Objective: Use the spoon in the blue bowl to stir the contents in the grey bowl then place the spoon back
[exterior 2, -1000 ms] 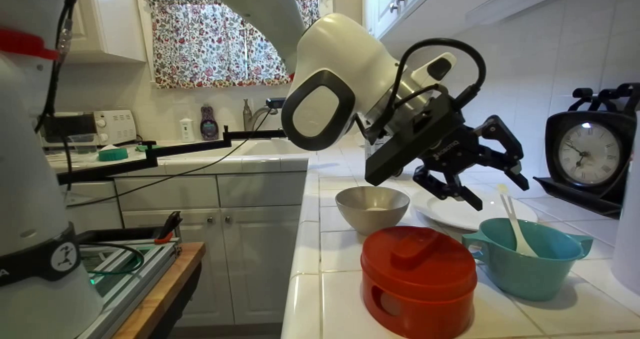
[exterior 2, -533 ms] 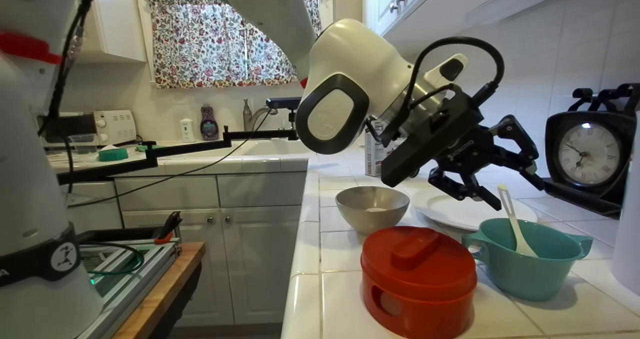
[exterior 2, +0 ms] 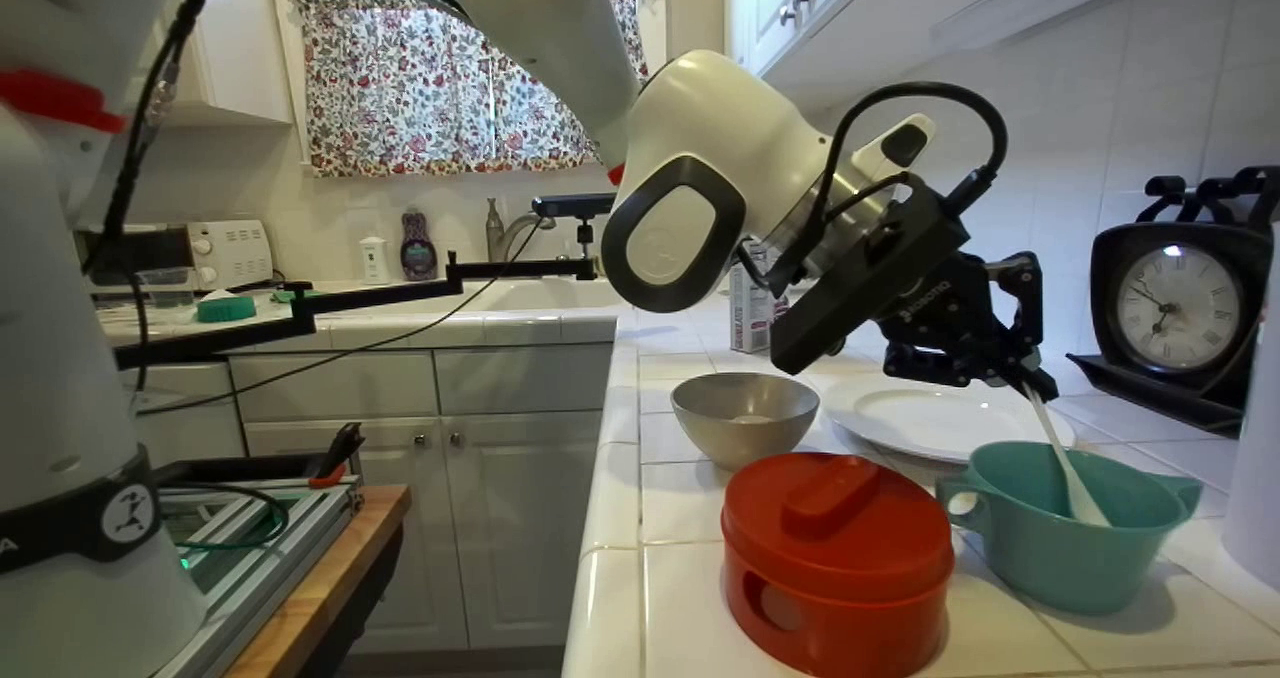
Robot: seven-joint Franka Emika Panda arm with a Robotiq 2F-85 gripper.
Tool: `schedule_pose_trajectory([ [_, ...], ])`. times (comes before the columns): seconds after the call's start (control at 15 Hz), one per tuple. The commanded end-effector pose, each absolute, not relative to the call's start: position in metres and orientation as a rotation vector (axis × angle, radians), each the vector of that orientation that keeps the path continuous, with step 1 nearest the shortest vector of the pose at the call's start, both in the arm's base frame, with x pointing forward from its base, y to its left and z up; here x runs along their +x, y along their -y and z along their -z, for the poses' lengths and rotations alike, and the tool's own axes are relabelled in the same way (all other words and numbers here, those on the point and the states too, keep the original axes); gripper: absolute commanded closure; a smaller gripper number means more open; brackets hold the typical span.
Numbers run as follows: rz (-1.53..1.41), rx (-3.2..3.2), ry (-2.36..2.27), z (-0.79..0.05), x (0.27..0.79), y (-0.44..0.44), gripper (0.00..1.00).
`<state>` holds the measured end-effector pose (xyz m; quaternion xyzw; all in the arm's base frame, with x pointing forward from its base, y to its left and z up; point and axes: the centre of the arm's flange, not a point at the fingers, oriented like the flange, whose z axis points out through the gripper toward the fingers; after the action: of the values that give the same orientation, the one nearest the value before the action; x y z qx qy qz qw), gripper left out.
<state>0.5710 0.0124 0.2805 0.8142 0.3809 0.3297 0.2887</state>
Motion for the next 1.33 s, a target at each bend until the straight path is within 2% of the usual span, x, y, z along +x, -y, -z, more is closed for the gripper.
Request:
schedule_pose_trajectory([
  [0.0, -0.956, 2.041, -0.938, -0.281, 0.566, -0.017, 1.0],
  [0.6, -0.964, 2.063, -0.905, -0.332, 0.55, -0.017, 0.99],
  [1.27, -1.231, 2.257, -1.063, -0.433, 0.504, -0.039, 0.99],
])
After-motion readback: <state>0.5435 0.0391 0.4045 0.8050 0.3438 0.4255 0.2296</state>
